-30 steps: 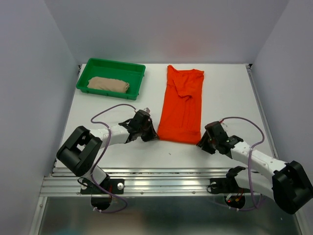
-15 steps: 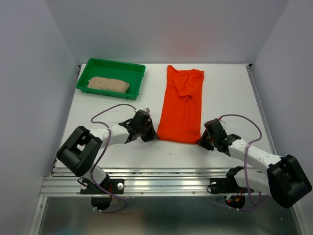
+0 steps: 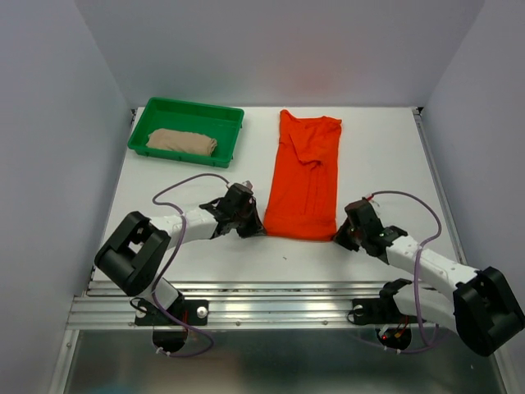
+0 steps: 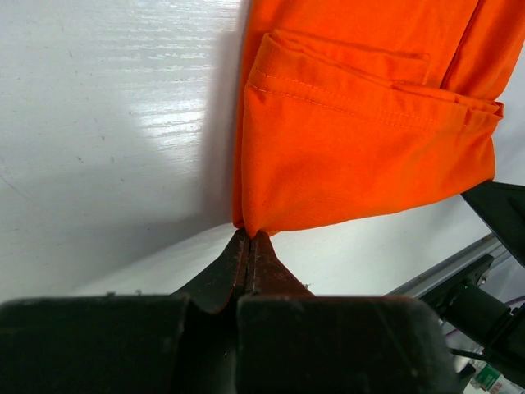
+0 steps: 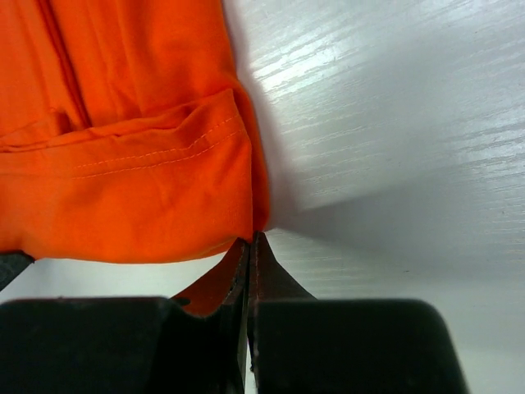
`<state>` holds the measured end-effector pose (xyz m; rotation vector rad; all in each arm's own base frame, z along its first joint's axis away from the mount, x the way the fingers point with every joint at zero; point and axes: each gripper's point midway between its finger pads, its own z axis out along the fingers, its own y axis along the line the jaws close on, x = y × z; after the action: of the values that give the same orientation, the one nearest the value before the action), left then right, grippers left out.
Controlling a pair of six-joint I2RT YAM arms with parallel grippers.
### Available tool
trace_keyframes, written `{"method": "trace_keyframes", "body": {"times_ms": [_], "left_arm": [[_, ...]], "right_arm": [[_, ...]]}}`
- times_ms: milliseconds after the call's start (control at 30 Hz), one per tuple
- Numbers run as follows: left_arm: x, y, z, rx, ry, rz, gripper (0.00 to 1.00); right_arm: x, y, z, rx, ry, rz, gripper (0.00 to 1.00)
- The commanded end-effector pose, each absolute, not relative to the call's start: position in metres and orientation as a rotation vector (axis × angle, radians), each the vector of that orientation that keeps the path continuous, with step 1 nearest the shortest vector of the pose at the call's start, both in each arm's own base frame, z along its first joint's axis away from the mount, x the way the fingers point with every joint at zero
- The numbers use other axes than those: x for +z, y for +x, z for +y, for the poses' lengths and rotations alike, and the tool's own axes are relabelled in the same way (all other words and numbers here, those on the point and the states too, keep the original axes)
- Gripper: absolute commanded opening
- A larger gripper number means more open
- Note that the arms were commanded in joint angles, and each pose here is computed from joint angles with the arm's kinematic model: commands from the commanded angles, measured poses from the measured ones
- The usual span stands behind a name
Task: Roll the t-shirts
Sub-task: Roll the T-shirt to the center of the board.
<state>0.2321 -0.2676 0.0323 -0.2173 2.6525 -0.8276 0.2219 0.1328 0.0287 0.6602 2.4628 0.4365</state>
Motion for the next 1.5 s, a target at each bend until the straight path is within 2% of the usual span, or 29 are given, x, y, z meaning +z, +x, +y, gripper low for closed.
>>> {"method": "trace_keyframes", "body": {"times_ms": [0, 233, 1000, 1467], "left_arm": [[0.062, 0.237, -0.273, -0.838, -0.178, 2.615, 0.00], [0.082, 0.249, -0.278, -0.836, -0.176, 2.578, 0.00], [0.093, 0.271, -0.285, -0.819, -0.172, 2.566, 0.00], [0.077, 0.293, -0.288, -0.788, -0.162, 2.585, 0.00]], "right_arm": [[0.047, 0.230, 0.132, 0.448, 0.656, 2.414, 0.01], [0.058, 0.237, 0.129, 0.417, 0.650, 2.389, 0.01], [0.087, 0.270, 0.112, 0.309, 0.601, 2.315, 0.01], [0.095, 0.295, 0.107, 0.247, 0.576, 2.300, 0.01]]}}
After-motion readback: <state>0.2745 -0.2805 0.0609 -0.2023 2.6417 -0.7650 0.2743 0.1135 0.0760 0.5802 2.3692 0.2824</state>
